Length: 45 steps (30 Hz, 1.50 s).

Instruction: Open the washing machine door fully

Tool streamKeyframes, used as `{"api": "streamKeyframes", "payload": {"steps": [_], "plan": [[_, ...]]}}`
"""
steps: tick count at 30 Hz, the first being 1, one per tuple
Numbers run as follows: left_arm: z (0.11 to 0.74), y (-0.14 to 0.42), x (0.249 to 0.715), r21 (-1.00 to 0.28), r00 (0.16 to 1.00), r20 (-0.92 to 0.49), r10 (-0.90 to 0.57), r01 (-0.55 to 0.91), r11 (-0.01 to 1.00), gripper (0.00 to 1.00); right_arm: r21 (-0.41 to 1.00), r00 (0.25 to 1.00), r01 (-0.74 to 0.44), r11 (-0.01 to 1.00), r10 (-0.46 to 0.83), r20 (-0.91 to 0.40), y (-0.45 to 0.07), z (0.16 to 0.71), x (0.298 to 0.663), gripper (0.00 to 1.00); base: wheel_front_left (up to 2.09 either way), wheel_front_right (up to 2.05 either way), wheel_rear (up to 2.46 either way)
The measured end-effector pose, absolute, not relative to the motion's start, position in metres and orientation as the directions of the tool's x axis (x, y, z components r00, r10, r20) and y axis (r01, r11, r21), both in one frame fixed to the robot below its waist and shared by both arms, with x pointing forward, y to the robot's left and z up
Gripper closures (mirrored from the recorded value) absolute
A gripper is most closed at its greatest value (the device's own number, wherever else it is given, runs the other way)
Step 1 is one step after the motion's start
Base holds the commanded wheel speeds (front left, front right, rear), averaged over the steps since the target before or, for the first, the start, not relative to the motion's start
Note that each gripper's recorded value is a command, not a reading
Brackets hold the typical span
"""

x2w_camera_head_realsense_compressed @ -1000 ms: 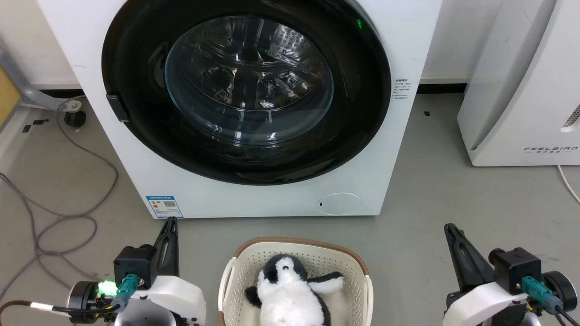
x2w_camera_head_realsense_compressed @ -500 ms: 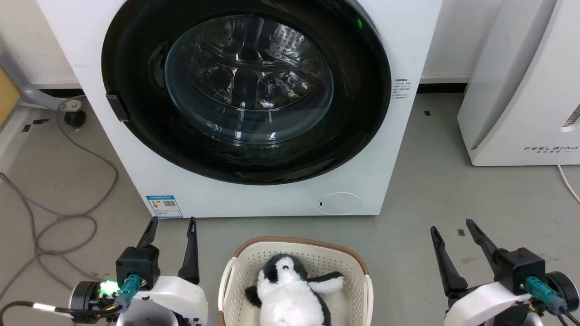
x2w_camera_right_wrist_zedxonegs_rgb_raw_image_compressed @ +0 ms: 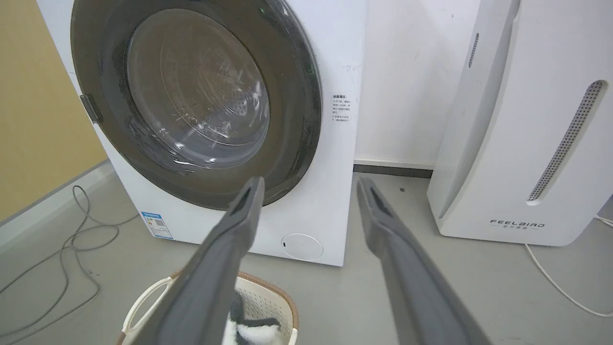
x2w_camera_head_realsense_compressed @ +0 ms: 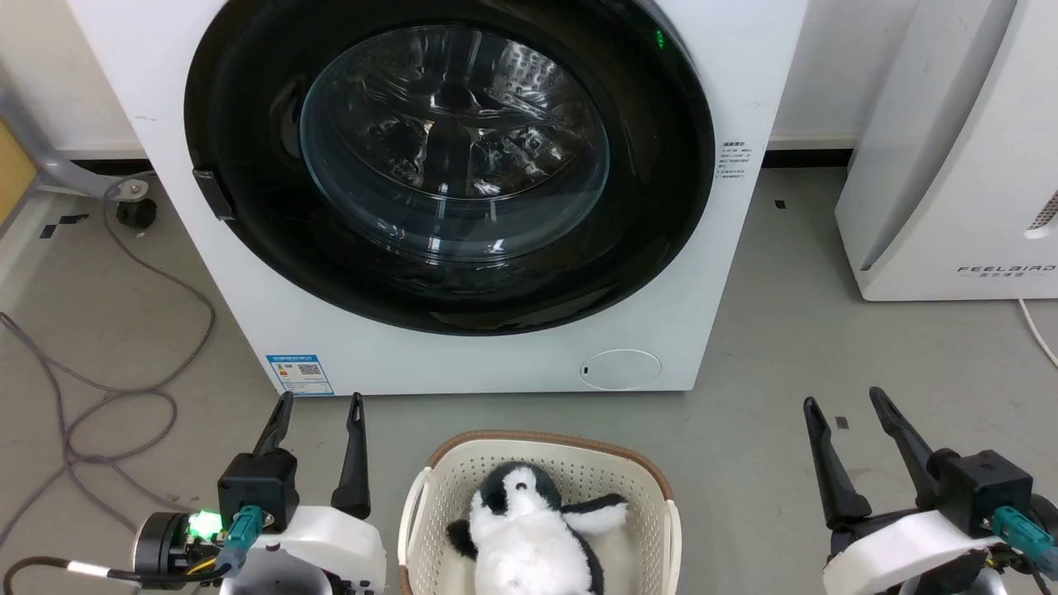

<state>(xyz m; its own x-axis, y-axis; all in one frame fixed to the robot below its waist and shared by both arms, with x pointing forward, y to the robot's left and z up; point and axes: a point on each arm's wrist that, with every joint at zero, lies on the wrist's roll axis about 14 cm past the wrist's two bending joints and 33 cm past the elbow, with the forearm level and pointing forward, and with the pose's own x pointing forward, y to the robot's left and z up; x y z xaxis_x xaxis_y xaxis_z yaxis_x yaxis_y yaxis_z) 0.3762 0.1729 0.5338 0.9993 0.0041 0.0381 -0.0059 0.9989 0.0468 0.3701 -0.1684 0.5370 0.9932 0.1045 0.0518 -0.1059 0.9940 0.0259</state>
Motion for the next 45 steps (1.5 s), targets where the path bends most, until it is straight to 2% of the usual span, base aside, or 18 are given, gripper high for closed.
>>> {"api": "streamKeyframes", "payload": {"steps": [12, 13, 14, 18, 24, 31, 36, 40, 45], "plan": [[0.536, 0.17, 0.376, 0.047, 0.998, 0.059, 0.006, -0.008, 0.999, 0.0, 0.075, 0.991, -0.103, 0.992, 0.096, 0.093, -0.171, 0.545, 0.371, 0.0, 0.0, 0.0, 0.0], [0.536, 0.169, 0.376, 0.047, 0.998, 0.062, 0.005, -0.007, 0.999, 0.0, 0.079, 0.991, -0.103, 0.992, 0.095, 0.096, -0.171, 0.546, 0.371, 0.55, 0.0, 0.0, 0.0], [0.536, 0.169, 0.376, 0.046, 0.998, 0.062, 0.005, -0.008, 0.999, 0.0, 0.084, 0.99, -0.103, 0.991, 0.094, 0.101, -0.171, 0.547, 0.371, 1.0, 0.0, 0.0, 0.0], [0.537, 0.169, 0.376, 0.043, 0.998, 0.069, 0.01, -0.013, 0.999, 0.0, 0.13, 0.989, -0.104, 0.986, 0.089, 0.116, -0.172, 0.549, 0.371, 1.0, 0.0, 0.0, 0.0], [0.538, 0.169, 0.375, 0.04, 0.997, 0.078, 0.014, -0.017, 0.999, 0.0, 0.301, 0.989, -0.104, 0.948, 0.066, 0.134, -0.176, 0.549, 0.371, 1.0, 0.0, 0.0, 0.0], [0.539, 0.169, 0.375, 0.04, 0.996, 0.091, 0.019, -0.023, 0.999, 0.0, 0.584, 0.991, -0.098, 0.806, 0.026, 0.13, -0.178, 0.541, 0.372, 1.0, 0.0, 0.0, 0.0], [0.538, 0.17, 0.376, 0.04, 0.995, 0.095, 0.025, -0.029, 0.999, 0.0, 0.716, 0.992, -0.095, 0.692, 0.003, 0.129, -0.18, 0.539, 0.376, 1.0, 0.0, 0.0, 0.0], [0.539, 0.17, 0.377, 0.041, 0.995, 0.102, 0.025, -0.029, 0.999, 0.0, 0.793, 0.994, -0.081, 0.604, -0.013, 0.111, -0.187, 0.537, 0.384, 1.0, 0.0, 0.0, 0.0], [0.536, 0.17, 0.378, 0.041, 0.995, 0.1, 0.031, -0.036, 0.999, 0.0, 0.836, 0.996, -0.07, 0.545, -0.007, 0.088, -0.191, 0.535, 0.396, 1.0, 0.0, 0.0, 0.0]]}}
